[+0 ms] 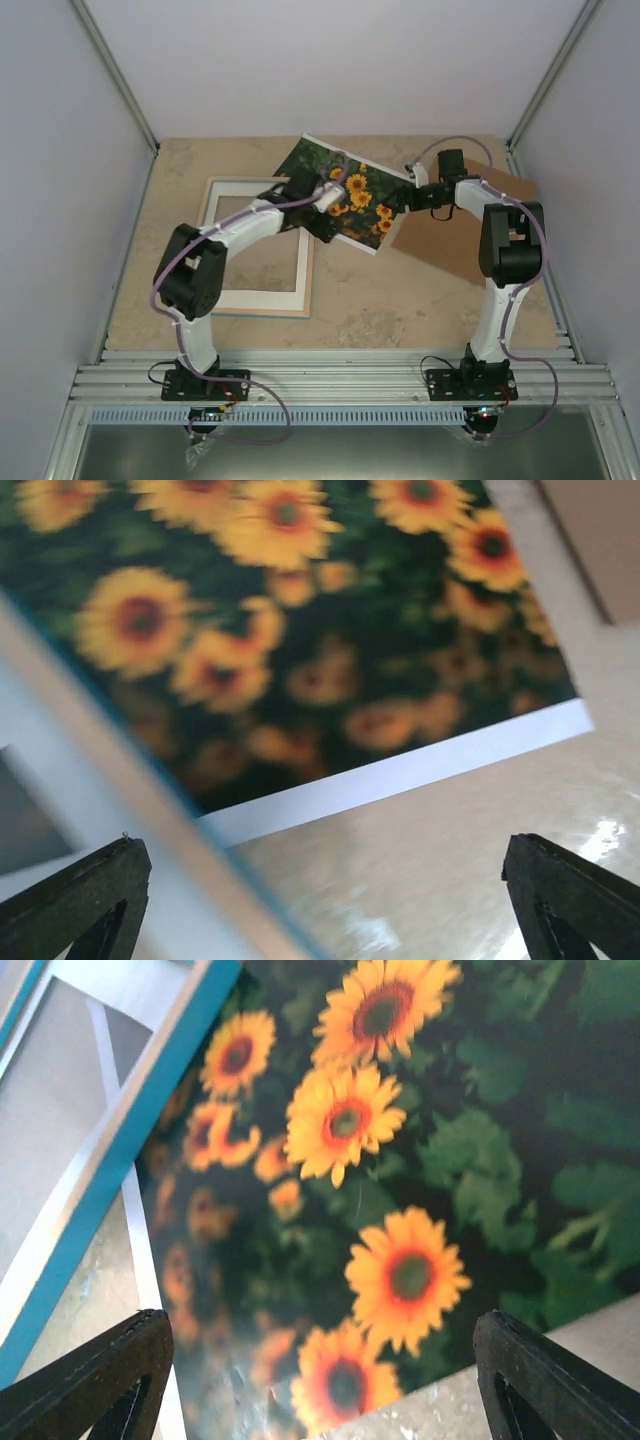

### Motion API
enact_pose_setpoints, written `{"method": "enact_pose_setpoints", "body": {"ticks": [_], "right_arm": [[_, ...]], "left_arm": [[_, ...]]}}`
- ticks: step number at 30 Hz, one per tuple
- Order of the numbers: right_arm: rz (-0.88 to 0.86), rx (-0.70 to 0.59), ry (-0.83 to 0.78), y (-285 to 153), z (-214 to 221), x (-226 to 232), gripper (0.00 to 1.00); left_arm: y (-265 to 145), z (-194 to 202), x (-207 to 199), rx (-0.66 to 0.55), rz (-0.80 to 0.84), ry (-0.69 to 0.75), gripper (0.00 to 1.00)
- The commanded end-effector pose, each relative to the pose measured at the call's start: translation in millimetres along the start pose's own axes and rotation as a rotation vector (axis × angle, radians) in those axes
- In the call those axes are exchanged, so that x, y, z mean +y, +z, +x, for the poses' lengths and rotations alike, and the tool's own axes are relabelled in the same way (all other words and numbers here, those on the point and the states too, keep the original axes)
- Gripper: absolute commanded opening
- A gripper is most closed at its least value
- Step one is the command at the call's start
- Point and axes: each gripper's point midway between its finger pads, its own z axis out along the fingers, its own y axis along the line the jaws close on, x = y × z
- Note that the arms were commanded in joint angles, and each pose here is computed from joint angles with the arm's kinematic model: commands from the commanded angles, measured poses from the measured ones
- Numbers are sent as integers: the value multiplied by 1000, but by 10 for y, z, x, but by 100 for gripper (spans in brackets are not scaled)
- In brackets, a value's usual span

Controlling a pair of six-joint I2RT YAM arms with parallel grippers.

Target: Put the photo into the frame

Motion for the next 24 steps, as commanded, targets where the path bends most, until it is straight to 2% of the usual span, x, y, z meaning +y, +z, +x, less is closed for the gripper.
{"method": "enact_pose_setpoints", "body": {"ticks": [1, 4, 7, 16, 24], "right_arm": [[11, 68, 101, 47, 381, -188, 83], [-3, 77, 190, 10, 572, -329, 83], [-7, 82, 245, -41, 706, -432, 82], [-26, 74, 296, -144, 797, -422, 83], [-53, 66, 327, -149, 777, -376, 83]], "left_arm": [[270, -119, -409, 14, -20, 226, 99], [499, -50, -693, 60, -1, 338, 99], [683, -101, -840, 70, 45, 374, 99], [1117, 173, -1029, 185, 172, 415, 99], [1312, 397, -989, 248, 168, 456, 99]]}}
